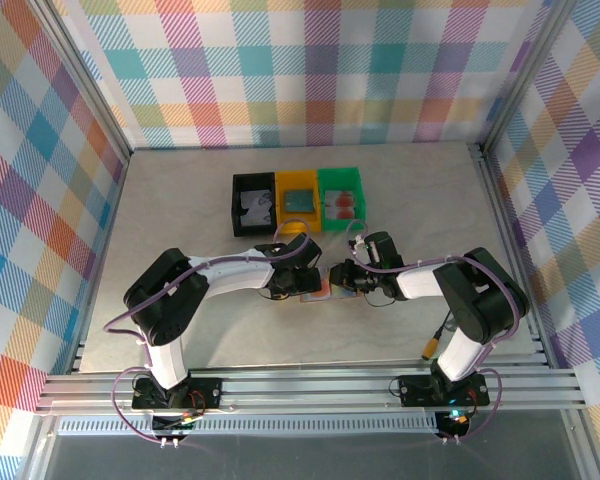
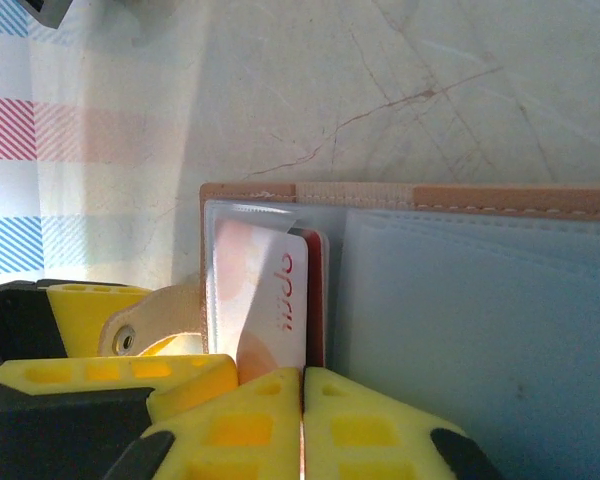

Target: Take the credit cards out of the card holder

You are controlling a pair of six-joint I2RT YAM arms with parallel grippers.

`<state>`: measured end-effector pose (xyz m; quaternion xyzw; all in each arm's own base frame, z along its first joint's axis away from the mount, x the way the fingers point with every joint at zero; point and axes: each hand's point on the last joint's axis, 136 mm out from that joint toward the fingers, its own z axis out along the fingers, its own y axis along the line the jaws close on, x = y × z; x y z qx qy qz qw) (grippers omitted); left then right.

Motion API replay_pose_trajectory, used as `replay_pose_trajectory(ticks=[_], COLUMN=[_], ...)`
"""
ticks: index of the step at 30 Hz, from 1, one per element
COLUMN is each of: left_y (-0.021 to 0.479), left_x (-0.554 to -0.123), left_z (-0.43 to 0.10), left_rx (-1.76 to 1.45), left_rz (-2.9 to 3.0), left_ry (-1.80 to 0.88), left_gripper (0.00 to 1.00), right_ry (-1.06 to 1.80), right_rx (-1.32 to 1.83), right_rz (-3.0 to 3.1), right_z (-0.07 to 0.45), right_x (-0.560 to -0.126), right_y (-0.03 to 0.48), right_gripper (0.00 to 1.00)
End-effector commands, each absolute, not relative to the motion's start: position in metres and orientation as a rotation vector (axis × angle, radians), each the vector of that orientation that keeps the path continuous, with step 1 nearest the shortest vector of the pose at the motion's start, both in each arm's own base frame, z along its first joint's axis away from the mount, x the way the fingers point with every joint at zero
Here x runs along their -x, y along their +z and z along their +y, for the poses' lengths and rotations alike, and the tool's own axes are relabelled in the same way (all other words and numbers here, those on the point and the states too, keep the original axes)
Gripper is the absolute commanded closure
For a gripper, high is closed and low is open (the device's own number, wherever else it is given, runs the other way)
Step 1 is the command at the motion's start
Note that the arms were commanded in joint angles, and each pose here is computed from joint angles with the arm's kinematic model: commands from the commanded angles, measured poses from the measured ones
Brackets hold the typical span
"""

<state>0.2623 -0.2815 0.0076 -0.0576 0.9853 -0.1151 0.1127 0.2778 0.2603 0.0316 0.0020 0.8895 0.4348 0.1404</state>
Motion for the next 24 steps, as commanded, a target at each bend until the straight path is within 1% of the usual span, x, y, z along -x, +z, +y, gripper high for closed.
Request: replay_pose_trajectory(ticks=[1,2,10,15,24], left_y=[-0.074,-0.074,-0.047,-0.042,-0.027], left_x=[-0.201,-0.200,-0.206,-0.198,-0.202], left_z=[-0.298,-0.299,-0.300,-0.283,-0.278], left_rx=[0.124,0.123,0.085,0.081,0.093], left_rz=[3.196,3.197,3.144,3.159,3.109], left_ry=[-0.483,-0.485,-0.534,-0.450,-0.469], left_gripper=[0.20,0.20,0.17,0.17,0.16], right_ry=[1.382,1.380,1.284,1.238,1.194], right_rx=[0.117,0.117,0.111,0.091,0.082], right_rz=[2.549,2.548,2.572,2.584,2.593], right_z=[0.277,0.277,0.267,0.262,0.253], right_x=[-0.258,-0.258,-0.258,-0.258,-0.252], right_y=[0.044,0.045,0.047,0.047,0.048], right_gripper=[0.98,1.00,1.00,1.00,1.00])
